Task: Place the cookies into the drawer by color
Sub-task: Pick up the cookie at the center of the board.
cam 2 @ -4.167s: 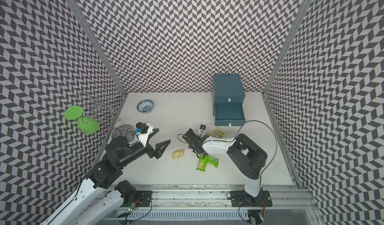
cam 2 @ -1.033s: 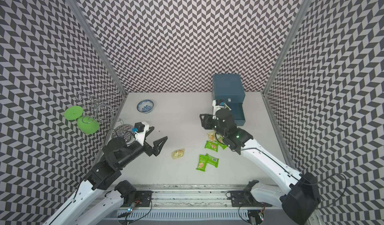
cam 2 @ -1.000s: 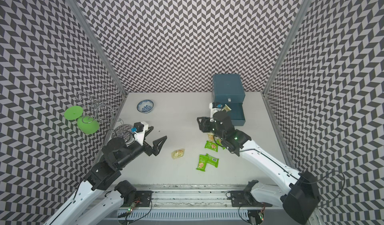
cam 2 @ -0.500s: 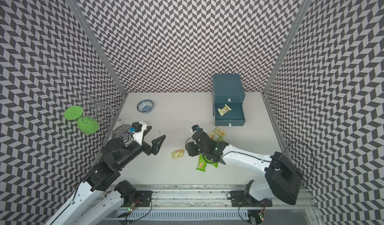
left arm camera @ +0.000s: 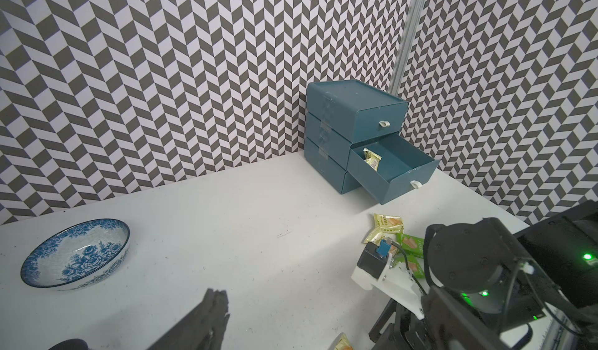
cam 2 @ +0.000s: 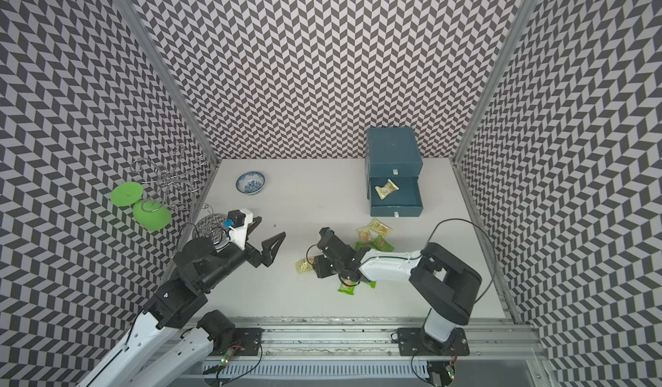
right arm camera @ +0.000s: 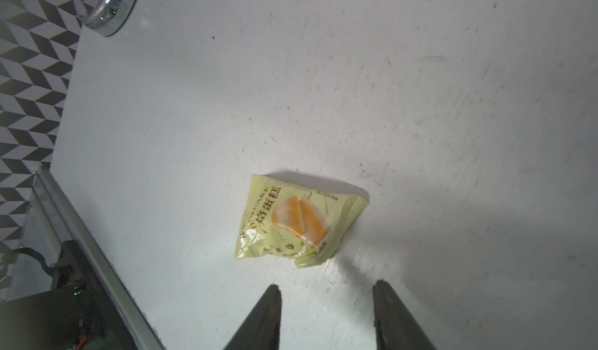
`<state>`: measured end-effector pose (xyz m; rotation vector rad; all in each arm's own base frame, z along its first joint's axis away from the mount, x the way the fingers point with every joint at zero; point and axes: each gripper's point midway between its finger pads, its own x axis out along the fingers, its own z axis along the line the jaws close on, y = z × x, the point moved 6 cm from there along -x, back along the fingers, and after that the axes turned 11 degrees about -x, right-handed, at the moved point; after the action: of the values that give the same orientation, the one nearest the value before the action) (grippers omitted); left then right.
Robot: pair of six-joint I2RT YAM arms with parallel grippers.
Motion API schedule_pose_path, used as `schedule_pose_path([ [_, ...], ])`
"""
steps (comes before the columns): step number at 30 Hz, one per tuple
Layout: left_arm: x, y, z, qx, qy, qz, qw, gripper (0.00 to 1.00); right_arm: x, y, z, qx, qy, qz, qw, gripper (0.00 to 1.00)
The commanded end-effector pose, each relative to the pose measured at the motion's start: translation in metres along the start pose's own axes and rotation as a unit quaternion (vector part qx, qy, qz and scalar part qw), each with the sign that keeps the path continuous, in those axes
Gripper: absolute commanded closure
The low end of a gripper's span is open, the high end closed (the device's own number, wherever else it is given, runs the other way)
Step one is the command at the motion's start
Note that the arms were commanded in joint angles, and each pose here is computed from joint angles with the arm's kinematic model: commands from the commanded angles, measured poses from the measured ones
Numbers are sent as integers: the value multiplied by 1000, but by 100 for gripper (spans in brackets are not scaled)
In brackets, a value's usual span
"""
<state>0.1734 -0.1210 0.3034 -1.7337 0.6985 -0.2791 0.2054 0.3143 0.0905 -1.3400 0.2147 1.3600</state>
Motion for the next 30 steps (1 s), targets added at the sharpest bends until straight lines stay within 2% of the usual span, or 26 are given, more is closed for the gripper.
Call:
schedule_pose_path([
  [1,1,2,3,-2,-7,3,1000,1,5,-18,11,5,-19,-38,999,54],
  [5,1,2,3,-3,-8,3,1000,0,14,-19,12,8,-21,-34,999,59],
  [9,1,2,3,-2,-8,3,1000,0,22,-18,12,11,-23,-27,999,67],
  [17,1,2,3,-3,-9,3,1000,0,26,-10,6,14,-11,-17,1000,74],
  [30,2,3,3,-3,-9,6,1000,0,14,-12,0,3,22,-29,999,96],
])
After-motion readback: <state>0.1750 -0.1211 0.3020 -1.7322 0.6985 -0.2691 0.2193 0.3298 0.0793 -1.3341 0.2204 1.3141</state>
